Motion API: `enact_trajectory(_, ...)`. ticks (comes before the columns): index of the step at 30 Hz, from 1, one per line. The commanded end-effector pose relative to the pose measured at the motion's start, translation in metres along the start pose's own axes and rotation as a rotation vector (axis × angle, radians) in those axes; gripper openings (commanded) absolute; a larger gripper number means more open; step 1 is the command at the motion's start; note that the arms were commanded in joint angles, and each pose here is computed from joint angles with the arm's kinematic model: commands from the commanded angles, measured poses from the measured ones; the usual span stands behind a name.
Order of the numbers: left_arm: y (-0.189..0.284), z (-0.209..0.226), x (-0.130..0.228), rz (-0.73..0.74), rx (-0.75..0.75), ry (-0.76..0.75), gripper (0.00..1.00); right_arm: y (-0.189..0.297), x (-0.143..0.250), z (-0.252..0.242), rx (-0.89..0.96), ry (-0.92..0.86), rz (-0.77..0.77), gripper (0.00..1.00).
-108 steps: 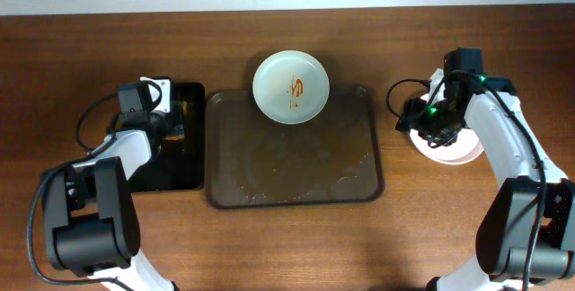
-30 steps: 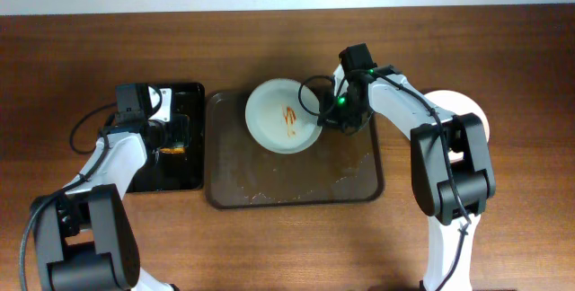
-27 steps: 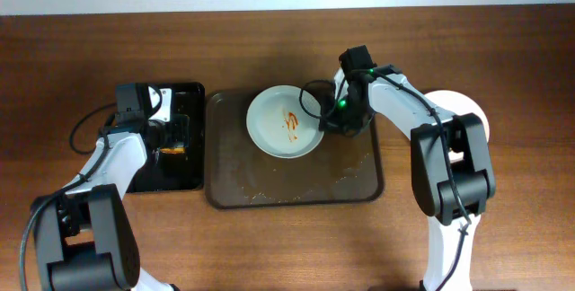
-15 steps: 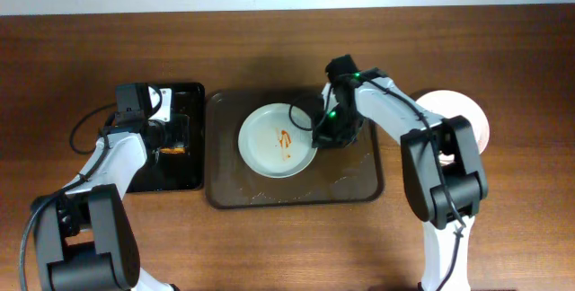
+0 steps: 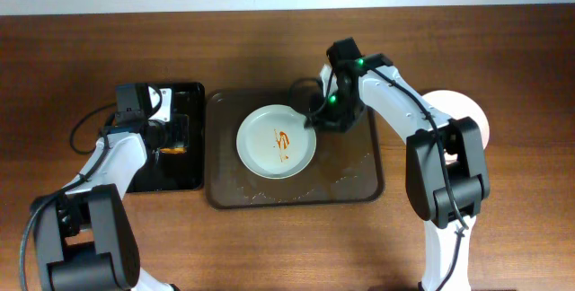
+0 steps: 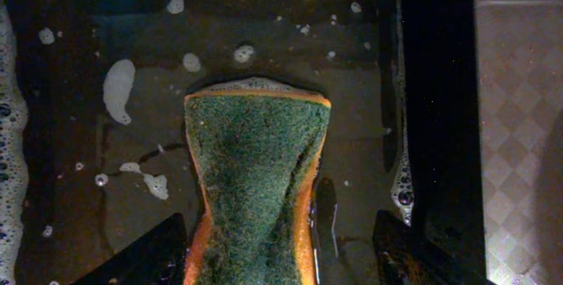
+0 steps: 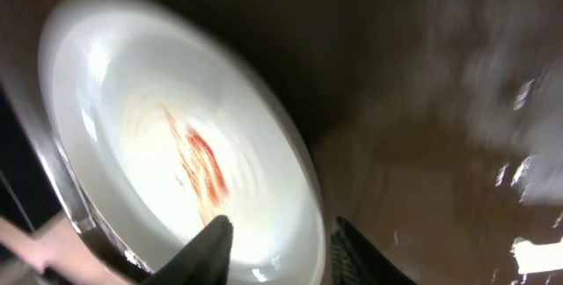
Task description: Clean dirty plates on tray and stack at the side
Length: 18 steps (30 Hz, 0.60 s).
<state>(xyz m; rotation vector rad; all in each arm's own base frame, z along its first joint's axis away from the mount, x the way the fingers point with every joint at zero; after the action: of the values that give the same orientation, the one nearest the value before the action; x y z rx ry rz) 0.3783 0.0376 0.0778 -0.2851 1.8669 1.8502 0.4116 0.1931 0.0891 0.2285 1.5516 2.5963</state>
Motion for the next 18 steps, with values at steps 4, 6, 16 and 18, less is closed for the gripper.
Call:
enact_trajectory(4,-0.003,-0.003,0.003,0.009,0.016,-0.004,0.66,0.009,-0.013,0.0,0.057,0.138,-0.097,0.49)
enact_trajectory(6,-0.003,-0.003,0.003,0.009,0.016,-0.004,0.66,0.0,-0.01,-0.008,0.07,0.143,-0.075,0.49)
enact_trajectory(16,-0.003,-0.003,0.003,0.01,0.016,-0.004,0.66,-0.018,-0.007,-0.011,0.086,0.215,-0.043,0.44)
enact_trajectory(18,-0.003,-0.003,0.003,0.01,0.016,-0.004,0.66,-0.018,-0.007,-0.012,0.089,0.215,-0.044,0.44)
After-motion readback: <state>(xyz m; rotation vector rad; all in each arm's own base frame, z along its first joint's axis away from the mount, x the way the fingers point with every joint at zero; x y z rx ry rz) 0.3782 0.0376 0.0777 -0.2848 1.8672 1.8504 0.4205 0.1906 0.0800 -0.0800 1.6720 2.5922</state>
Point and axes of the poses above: each gripper's point midway between its finger pads, its own y axis back along the fingers, its own z axis along the line the jaws close on, x = y × z, the point moved 5 cm from there along y, back along the fingers, and after that the axes turned 13 degrees about -y, right-handed, at the moved point
